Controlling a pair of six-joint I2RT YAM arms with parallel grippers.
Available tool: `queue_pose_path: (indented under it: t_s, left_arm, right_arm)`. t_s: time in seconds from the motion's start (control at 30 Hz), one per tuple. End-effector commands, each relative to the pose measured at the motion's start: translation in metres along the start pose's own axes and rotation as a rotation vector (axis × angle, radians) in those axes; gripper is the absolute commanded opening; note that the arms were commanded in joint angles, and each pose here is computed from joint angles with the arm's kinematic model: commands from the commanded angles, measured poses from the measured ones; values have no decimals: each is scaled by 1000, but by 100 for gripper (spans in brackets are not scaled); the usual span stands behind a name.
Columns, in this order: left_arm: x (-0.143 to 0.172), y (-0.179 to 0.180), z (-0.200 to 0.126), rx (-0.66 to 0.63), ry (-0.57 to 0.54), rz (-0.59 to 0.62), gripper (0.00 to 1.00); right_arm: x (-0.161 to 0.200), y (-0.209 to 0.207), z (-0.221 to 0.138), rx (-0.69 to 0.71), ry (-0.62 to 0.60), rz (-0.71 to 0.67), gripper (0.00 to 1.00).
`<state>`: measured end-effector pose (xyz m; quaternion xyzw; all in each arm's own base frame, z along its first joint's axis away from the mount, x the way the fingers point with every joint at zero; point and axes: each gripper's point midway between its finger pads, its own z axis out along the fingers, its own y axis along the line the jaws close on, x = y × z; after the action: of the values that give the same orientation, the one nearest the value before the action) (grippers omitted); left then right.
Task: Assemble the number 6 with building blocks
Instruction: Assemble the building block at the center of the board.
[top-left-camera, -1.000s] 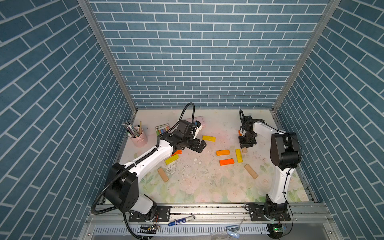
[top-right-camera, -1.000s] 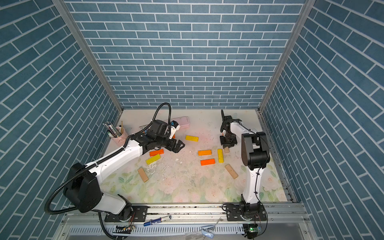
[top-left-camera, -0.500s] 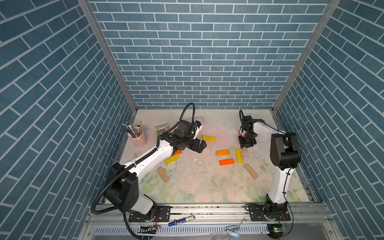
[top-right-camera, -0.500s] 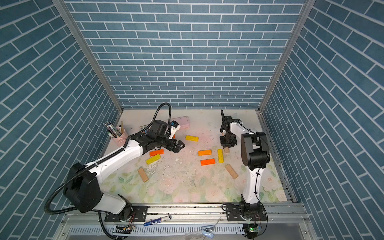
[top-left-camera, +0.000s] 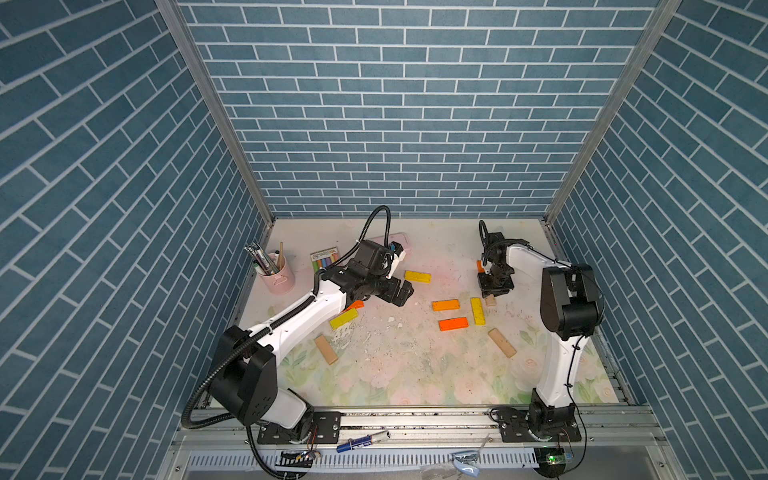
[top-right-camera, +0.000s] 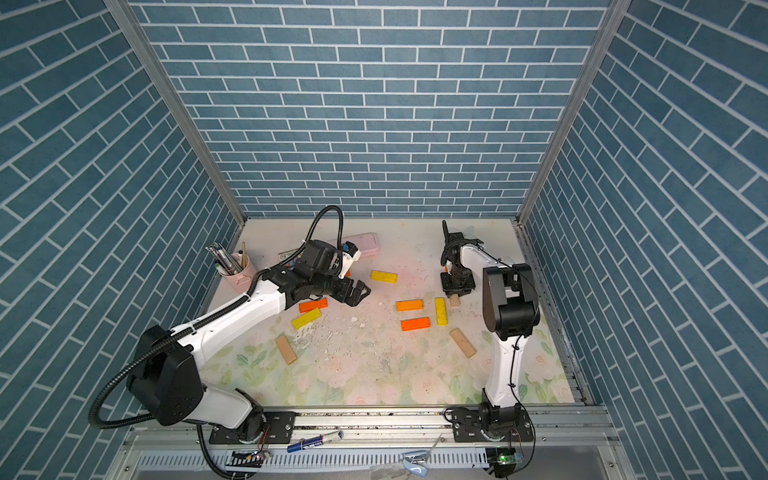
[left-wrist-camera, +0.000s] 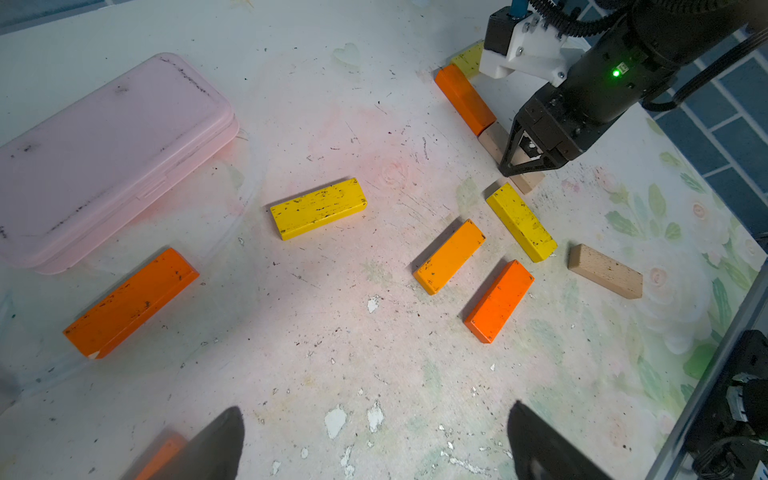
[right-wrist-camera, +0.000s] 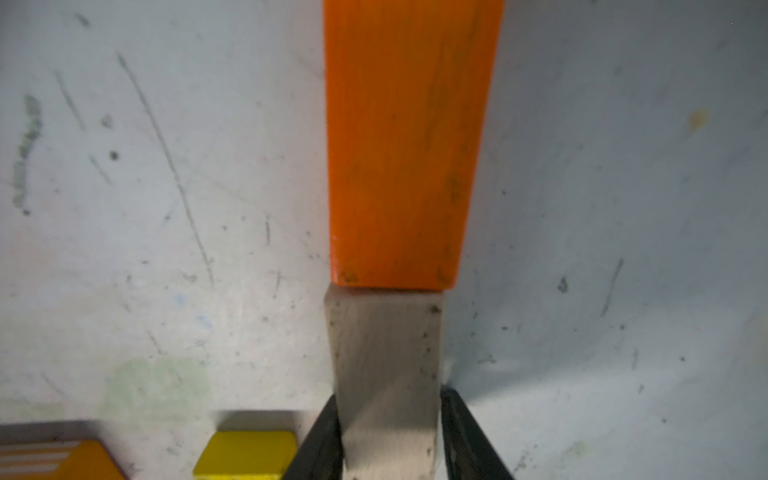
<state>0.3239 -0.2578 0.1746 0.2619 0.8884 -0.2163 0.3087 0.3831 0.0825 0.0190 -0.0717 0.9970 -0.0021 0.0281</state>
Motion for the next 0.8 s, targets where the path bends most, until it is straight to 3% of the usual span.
queue_pose_path:
  t_s: [0.0, 0.77]
  left_arm:
    - [-6, -5, -7, 7, -30, 16, 99]
    - [-5, -6, -7, 6, -29, 20, 99]
  right_arm:
    - [17, -6, 18, 38, 85, -19, 36]
    - [10, -3, 22, 34, 88, -18, 32]
